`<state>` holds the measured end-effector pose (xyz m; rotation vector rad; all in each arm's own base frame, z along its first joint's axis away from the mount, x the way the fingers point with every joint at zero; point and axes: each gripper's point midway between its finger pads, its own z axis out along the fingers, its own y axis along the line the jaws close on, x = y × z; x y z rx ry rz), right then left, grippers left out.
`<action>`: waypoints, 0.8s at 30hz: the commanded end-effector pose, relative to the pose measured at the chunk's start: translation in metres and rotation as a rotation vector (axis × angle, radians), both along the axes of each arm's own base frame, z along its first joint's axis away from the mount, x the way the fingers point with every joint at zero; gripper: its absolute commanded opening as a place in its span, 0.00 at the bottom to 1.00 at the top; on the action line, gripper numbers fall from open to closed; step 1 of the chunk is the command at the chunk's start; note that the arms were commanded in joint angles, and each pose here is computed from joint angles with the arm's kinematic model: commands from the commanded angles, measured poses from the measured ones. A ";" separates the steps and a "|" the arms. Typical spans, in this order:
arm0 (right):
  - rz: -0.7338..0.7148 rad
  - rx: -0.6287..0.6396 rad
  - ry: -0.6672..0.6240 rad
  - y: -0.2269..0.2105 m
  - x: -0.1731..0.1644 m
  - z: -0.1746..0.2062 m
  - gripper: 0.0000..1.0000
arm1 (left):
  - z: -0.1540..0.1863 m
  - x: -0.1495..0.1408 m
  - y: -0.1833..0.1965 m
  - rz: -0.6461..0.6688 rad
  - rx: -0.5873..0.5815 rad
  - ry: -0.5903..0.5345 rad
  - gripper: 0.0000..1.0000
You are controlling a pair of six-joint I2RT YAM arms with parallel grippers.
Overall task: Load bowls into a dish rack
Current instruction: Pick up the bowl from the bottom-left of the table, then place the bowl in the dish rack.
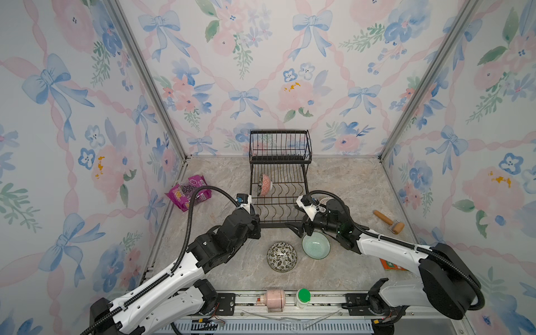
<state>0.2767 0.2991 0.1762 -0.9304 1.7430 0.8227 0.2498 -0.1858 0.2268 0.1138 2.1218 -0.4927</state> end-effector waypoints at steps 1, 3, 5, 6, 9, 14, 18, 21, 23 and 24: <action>-0.044 0.040 -0.018 -0.007 0.007 0.007 0.96 | 0.038 0.011 -0.022 -0.079 -0.083 -0.110 0.00; -0.053 0.048 -0.004 -0.009 0.010 0.005 0.96 | 0.041 0.015 -0.029 -0.106 -0.102 -0.120 0.00; -0.058 0.052 0.005 -0.010 0.012 0.003 0.96 | 0.045 0.019 -0.037 -0.146 -0.127 -0.138 0.00; -0.059 0.052 0.004 -0.010 0.013 0.004 0.96 | 0.047 0.020 -0.041 -0.166 -0.143 -0.148 0.00; -0.098 0.049 -0.011 -0.016 0.016 0.006 0.96 | 0.050 0.025 -0.049 -0.217 -0.171 -0.168 0.00; -0.143 0.041 -0.033 -0.025 0.020 0.007 0.96 | 0.053 0.034 -0.060 -0.283 -0.230 -0.187 0.00; -0.167 0.044 -0.027 -0.029 0.023 0.006 0.96 | 0.048 0.041 -0.075 -0.340 -0.255 -0.187 0.00; -0.192 0.064 -0.020 -0.034 0.027 0.006 0.96 | 0.043 0.048 -0.084 -0.363 -0.265 -0.179 0.00; -0.210 0.080 -0.009 -0.039 0.031 0.007 0.96 | 0.041 0.050 -0.091 -0.391 -0.273 -0.177 0.00; -0.219 0.090 -0.005 -0.041 0.033 0.007 0.96 | 0.042 0.051 -0.094 -0.407 -0.278 -0.183 0.00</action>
